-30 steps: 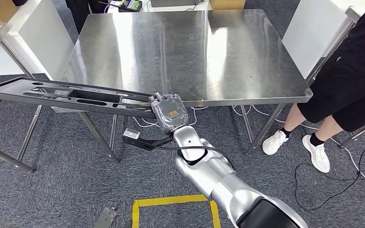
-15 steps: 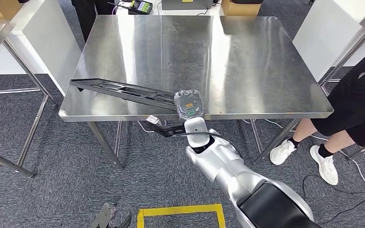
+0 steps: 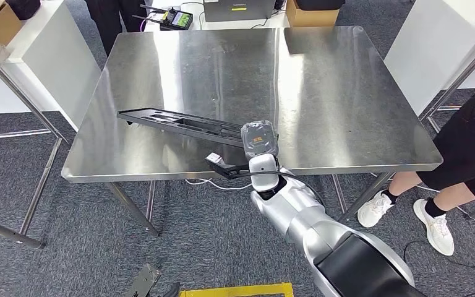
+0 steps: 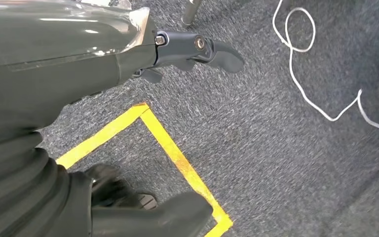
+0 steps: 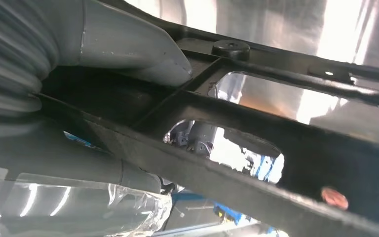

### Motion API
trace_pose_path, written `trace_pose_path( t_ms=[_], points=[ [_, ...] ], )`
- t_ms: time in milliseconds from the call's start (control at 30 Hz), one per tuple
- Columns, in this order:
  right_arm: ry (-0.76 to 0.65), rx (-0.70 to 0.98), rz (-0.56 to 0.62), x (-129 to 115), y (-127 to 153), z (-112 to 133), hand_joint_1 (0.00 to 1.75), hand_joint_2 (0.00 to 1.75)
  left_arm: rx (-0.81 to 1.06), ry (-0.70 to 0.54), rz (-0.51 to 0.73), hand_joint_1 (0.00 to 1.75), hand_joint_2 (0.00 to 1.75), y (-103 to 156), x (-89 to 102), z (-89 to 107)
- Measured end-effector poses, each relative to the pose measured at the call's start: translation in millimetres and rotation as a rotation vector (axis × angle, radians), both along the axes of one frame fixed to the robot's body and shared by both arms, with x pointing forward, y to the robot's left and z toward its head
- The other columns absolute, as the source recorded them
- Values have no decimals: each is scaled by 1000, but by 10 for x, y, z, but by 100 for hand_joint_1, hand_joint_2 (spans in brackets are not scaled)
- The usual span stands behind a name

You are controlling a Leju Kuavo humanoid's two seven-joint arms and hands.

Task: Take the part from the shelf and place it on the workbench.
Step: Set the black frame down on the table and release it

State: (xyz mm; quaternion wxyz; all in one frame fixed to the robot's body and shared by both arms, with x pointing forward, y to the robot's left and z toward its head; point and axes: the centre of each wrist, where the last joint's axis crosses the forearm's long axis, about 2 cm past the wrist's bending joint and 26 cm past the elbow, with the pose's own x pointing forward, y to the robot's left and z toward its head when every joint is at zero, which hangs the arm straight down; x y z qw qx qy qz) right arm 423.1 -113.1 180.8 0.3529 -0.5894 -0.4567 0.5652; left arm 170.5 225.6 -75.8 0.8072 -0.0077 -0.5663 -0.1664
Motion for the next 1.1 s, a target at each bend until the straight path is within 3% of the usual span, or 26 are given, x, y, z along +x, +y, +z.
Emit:
trace_pose_path(
  t_ms=[800,933,1100],
  points=[
    [23,-15,-47,-28,-103,-127,175,175,-1,12,-28,0,175,-31,-29,-8],
    [18,-6,-49,-17,-98,-102,0,0,0,13,-38,0,175,-35,-30,-8],
    [19,6,-53,-15,-107,-102,0,0,44,3,-42,0,175,-36,-16,-1]
  ],
)
